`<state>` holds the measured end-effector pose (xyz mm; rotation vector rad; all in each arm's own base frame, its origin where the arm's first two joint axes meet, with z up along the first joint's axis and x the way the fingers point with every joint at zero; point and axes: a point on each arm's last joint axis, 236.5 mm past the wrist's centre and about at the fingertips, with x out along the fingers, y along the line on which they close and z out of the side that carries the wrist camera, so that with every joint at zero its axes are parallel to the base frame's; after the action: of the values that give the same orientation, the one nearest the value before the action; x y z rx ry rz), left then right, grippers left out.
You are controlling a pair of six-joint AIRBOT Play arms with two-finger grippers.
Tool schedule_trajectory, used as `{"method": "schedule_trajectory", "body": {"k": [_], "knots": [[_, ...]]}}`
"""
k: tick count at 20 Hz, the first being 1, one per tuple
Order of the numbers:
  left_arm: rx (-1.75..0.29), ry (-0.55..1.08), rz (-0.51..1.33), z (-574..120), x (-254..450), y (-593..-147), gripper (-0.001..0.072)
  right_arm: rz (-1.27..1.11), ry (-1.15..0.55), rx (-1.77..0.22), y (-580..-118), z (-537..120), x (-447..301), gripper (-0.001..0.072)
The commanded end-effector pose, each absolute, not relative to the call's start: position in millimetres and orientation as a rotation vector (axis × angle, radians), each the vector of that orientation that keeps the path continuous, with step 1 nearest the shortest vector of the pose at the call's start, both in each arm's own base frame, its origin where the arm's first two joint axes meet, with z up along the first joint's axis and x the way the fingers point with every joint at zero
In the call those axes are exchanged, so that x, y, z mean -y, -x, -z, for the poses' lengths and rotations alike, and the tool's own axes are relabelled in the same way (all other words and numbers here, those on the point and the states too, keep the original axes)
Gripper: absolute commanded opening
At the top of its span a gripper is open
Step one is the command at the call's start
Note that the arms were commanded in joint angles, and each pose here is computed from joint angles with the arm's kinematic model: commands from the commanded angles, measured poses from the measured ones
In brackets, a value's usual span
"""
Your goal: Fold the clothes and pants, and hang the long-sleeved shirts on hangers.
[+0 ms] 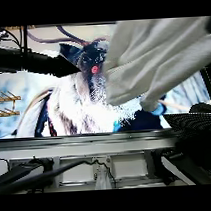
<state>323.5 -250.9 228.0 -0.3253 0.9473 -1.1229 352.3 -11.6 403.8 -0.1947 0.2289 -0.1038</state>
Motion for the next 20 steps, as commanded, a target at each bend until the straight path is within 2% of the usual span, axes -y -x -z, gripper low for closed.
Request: {"method": "schedule_trajectory", "body": {"k": [1, 6, 10, 13, 20], "knots": [[-0.945, 0.242, 1.090, -227, 263, -310, 0.0406, 0.385, 0.093, -0.216, -309, -417, 94, 0.0028], [-0.921, 0.109, 1.080, -228, 278, -288, 0.0406, 0.790, -0.027, -0.078, -236, -447, 191, 0.0028], [-0.937, 0.068, 1.153, -227, 298, -265, 0.0406, 0.976, -0.112, -0.023, -198, -449, 231, 0.0028], [-0.947, 0.022, 1.156, -221, 302, -259, 0.0406, 1.036, -0.148, 0.062, -182, -462, 244, 0.0028], [-0.992, -0.097, 1.034, -196, 279, -272, 0.0406, 1.115, -0.163, 0.230, -149, -516, 254, 0.0028]]}}
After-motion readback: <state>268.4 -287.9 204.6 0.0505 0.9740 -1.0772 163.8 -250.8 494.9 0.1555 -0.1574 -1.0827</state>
